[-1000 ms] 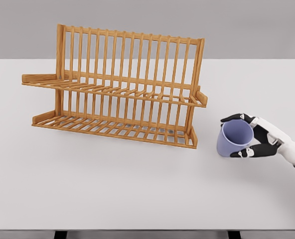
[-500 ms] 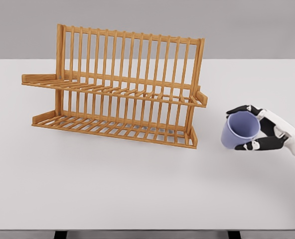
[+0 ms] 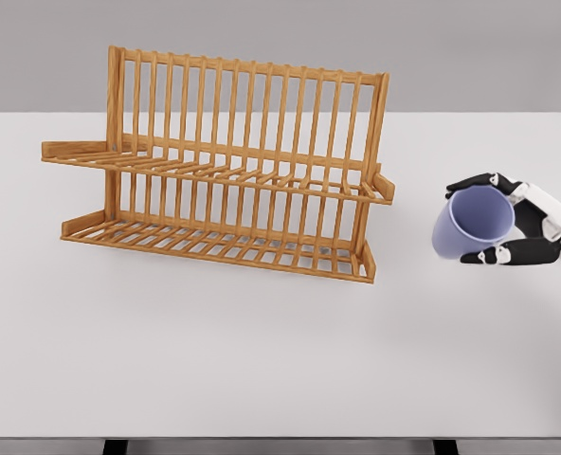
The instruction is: Right arm put cup on second shelf
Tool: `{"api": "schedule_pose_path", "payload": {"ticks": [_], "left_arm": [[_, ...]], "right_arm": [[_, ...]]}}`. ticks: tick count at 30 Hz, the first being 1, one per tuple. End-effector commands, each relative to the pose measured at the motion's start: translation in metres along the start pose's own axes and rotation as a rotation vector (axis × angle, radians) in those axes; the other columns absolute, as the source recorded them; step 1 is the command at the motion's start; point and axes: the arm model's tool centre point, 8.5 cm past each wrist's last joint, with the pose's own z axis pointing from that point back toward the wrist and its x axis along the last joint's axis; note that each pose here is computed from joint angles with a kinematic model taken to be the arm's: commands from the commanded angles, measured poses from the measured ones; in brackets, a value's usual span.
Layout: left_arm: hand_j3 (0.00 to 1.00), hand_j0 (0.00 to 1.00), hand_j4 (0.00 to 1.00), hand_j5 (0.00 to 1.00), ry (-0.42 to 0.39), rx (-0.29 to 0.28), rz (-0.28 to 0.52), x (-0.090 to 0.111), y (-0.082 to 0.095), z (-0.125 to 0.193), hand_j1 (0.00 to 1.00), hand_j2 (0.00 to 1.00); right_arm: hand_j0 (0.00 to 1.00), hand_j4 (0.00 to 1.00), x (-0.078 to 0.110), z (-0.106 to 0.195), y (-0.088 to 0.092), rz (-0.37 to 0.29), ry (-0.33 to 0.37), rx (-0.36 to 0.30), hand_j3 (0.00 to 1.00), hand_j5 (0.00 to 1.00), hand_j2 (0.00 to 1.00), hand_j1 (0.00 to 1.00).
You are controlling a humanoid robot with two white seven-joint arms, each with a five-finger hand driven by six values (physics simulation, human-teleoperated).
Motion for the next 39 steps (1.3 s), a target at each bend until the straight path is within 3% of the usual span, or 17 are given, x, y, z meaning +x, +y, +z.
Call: {"api": "schedule_pose_path", "payload": {"ticks": [1, 23, 31, 39], "left_arm": [[1.0, 1.0, 1.0, 1.0, 0.0, -0.001, 0.0, 0.0, 0.0, 0.0, 1.0, 1.0], [1.0, 1.0, 1.0, 1.0, 0.0, -0.001, 0.0, 0.0, 0.0, 0.0, 1.0, 1.0], [1.0, 1.0, 1.0, 1.0, 0.0, -0.001, 0.0, 0.0, 0.0, 0.0, 1.0, 1.0], [1.0, 1.0, 1.0, 1.0, 0.0, -0.001, 0.0, 0.0, 0.0, 0.0, 1.0, 1.0]], "right_arm": [[0.62, 0.62, 0.007, -0.003, -0.003, 0.006, -0.023, -0.006, 0.62, 0.62, 0.62, 0.62], [0.61, 0.61, 0.056, -0.036, -0.026, 0.109, -0.159, 0.01, 0.61, 0.61, 0.61, 0.61], [0.61, 0.61, 0.067, -0.044, -0.033, 0.151, -0.177, 0.018, 0.61, 0.61, 0.61, 0.61], [0.61, 0.61, 0.076, -0.062, -0.026, 0.173, -0.226, 0.047, 0.61, 0.61, 0.61, 0.61]]}}
